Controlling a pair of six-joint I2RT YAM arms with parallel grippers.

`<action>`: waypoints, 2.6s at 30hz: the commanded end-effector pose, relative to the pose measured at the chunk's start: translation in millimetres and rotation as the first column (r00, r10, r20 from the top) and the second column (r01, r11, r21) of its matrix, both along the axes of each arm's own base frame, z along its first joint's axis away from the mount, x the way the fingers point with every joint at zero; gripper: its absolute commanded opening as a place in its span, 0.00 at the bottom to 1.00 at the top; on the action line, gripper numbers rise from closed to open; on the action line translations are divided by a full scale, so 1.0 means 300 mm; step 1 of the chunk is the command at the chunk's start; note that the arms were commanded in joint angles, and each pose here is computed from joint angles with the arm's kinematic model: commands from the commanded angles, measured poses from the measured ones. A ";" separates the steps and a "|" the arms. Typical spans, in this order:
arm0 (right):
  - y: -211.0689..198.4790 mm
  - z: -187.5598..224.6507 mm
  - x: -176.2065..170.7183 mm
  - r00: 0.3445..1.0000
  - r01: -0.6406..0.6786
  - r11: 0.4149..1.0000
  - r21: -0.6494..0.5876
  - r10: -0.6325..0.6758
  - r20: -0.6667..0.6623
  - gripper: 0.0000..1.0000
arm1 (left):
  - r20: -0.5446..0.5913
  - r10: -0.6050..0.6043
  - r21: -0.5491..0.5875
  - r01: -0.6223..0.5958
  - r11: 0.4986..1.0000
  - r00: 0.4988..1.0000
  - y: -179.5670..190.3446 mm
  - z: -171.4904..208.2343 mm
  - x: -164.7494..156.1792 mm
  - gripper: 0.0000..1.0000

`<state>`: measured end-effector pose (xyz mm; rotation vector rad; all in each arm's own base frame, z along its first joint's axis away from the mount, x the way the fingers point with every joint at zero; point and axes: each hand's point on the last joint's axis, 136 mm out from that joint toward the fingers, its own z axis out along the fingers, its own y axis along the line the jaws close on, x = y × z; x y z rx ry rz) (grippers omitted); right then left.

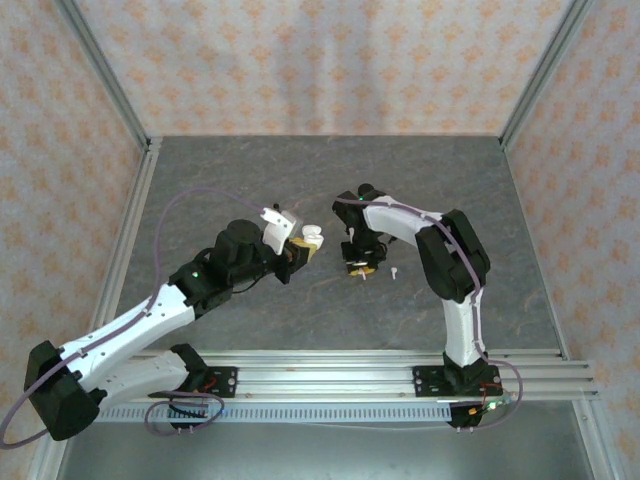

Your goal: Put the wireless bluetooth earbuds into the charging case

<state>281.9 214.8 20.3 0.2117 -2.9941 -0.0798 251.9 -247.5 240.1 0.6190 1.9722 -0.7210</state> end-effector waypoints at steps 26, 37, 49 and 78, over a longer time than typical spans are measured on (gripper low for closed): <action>-0.022 0.306 0.077 0.934 0.019 0.995 0.102 -0.054 0.352 0.05 | 0.155 -0.013 -0.016 0.016 1.000 0.988 0.021 0.062 -0.019 0.00; 0.030 0.641 0.077 0.780 -0.077 0.912 0.402 -0.197 0.595 0.04 | 0.147 -0.039 -0.032 0.044 0.999 0.988 -0.026 0.069 0.009 0.00; 0.036 0.948 -0.016 0.641 -0.229 0.751 0.619 -0.363 0.677 0.03 | 0.183 -0.072 -0.073 0.087 0.994 0.981 -0.084 0.144 0.039 0.00; 0.187 1.212 -0.166 0.515 -0.599 0.569 0.564 -0.266 0.815 0.03 | 0.330 -0.157 -0.139 0.212 0.967 0.931 -0.148 0.313 0.024 0.00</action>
